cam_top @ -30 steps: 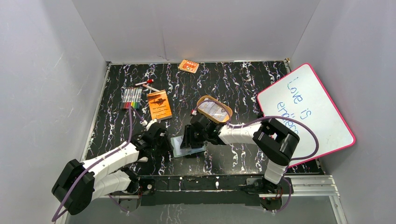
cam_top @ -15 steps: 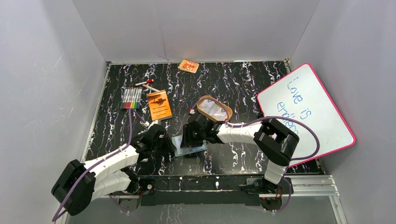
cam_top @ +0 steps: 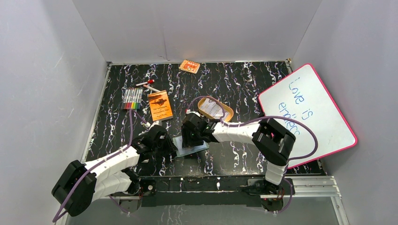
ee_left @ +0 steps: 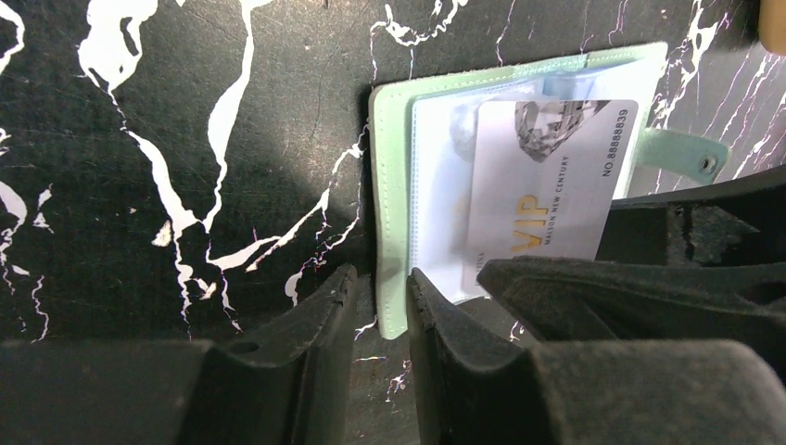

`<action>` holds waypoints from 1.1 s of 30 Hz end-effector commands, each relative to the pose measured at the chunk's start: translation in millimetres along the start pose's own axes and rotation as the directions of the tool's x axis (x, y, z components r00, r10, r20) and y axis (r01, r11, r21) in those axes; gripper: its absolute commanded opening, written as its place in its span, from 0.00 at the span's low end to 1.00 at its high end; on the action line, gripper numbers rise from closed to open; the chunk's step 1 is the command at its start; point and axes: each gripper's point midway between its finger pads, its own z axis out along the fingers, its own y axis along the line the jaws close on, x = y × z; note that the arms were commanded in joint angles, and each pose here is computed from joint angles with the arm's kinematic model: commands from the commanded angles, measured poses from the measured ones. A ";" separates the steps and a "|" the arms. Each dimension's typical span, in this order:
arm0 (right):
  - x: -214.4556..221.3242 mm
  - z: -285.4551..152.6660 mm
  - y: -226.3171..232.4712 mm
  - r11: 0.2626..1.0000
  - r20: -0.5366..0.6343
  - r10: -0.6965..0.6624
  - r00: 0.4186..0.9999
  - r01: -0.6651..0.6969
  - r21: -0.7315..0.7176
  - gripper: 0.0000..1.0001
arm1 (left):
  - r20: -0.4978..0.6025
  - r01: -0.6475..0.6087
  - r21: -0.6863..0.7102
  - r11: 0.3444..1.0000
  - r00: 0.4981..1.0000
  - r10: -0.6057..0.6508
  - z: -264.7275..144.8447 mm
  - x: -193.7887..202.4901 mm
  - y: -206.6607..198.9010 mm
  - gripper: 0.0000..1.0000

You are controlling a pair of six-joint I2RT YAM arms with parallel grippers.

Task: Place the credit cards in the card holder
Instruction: Insert the credit card into the card holder.

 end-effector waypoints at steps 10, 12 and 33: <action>-27.5 -20.6 -2.3 0.997 0.107 -0.048 0.993 0.041 0.067 0.57 | 0.010 0.006 -0.014 1.000 1.000 -0.006 -1.8 0.5 5.3 0.24; -30.6 -23.6 0.1 0.997 0.126 -0.057 0.990 0.049 0.061 0.57 | 0.010 0.004 -0.014 1.000 1.000 -0.004 -1.7 0.5 5.3 0.24; -29.4 -18.6 8.1 0.988 0.131 -0.142 0.981 0.133 0.074 0.57 | 0.009 0.010 0.007 1.000 1.000 -0.010 -0.2 -0.6 -0.5 0.24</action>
